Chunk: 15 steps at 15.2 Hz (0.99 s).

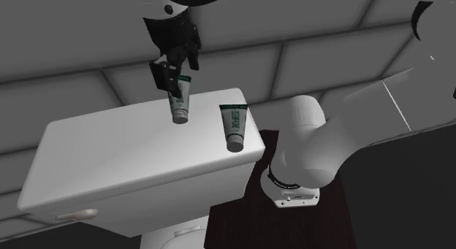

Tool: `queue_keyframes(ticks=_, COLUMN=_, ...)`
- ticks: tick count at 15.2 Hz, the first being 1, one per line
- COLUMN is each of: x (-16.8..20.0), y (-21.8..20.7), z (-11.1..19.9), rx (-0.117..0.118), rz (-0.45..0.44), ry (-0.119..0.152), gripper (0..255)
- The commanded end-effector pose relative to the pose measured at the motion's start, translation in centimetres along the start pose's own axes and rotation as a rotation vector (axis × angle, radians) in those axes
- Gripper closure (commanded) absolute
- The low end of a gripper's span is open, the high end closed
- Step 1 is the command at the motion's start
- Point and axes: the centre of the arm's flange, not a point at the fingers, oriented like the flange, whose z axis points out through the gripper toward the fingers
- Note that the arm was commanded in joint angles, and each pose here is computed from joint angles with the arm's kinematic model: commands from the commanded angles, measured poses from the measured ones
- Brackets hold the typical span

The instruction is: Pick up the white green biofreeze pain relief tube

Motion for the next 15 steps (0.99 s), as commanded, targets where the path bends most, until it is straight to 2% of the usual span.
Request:
queue_keyframes(ticks=1, x=0.0, y=0.0, z=0.0, rx=0.0, rz=0.0, ry=0.0, gripper=0)
queue_keyframes(ticks=7, x=-6.4, y=4.3, z=3.5, rx=0.178, rz=0.649, ry=-0.1, gripper=0)
queue_keyframes(ticks=11, x=-11.7, y=4.2, z=5.6, rx=0.296, rz=1.081, ry=-0.167, gripper=0)
queue_keyframes(ticks=12, x=-12.7, y=3.8, z=6.0, rx=0.32, rz=1.167, ry=-0.181, gripper=0)
queue_keyframes(ticks=15, x=-12.6, y=3.8, z=7.6, rx=0.32, rz=1.167, ry=-0.181, gripper=0)
